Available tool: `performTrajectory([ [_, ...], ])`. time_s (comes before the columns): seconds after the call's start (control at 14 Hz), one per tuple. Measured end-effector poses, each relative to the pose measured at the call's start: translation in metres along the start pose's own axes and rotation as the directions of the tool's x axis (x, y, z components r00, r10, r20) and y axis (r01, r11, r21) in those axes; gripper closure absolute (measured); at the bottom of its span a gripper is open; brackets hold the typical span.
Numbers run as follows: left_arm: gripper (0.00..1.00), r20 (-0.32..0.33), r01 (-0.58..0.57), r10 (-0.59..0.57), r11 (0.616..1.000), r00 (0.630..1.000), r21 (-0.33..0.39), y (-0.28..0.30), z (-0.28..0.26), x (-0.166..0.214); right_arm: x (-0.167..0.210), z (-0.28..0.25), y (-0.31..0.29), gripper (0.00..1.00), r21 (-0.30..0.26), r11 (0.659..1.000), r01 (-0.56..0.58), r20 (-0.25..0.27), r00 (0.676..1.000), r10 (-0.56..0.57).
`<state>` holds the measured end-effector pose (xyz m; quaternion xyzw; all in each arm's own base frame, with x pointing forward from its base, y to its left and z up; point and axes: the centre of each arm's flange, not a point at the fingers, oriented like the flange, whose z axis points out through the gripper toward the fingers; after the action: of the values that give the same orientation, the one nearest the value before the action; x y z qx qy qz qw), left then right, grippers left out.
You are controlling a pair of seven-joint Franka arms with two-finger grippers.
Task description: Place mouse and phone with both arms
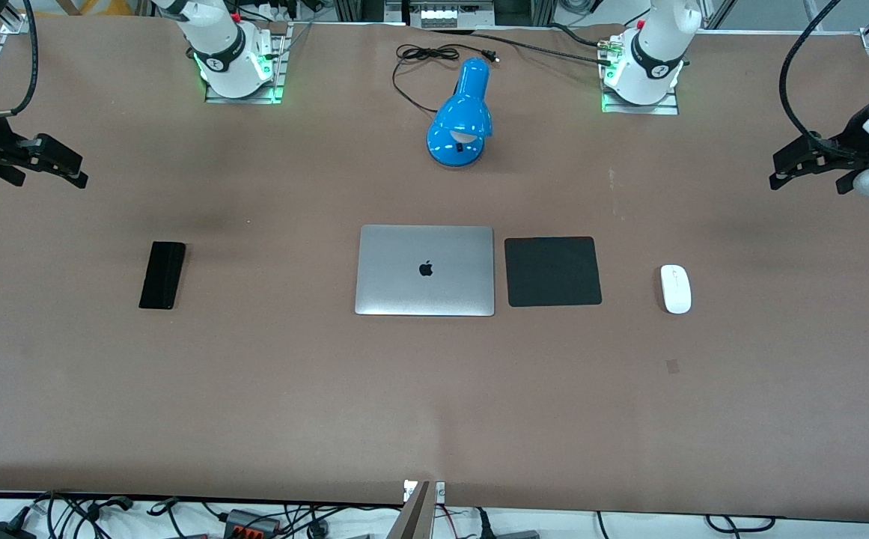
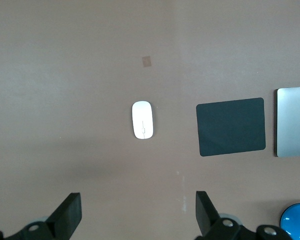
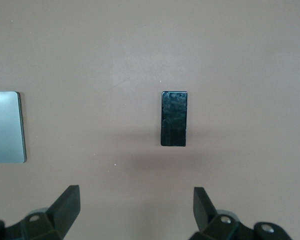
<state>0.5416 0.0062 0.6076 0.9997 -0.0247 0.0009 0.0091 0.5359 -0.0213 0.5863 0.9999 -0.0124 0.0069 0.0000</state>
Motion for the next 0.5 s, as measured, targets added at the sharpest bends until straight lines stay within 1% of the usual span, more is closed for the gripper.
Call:
performTrajectory([
  [0.36,0.0,-0.002,0.0,0.0,1.0,1.0,0.0,0.0001,-0.0007,0.0001,0.0,0.0011,-0.0006,0.0,0.0,1.0,0.002,0.002,1.0,-0.002],
  [0.5,0.0,-0.002,0.001,-0.001,1.0,1.0,0.0,0.0,-0.002,0.0004,0.0016,0.0081,-0.0014,0.0,0.0,1.0,0.003,0.018,1.0,-0.003],
])
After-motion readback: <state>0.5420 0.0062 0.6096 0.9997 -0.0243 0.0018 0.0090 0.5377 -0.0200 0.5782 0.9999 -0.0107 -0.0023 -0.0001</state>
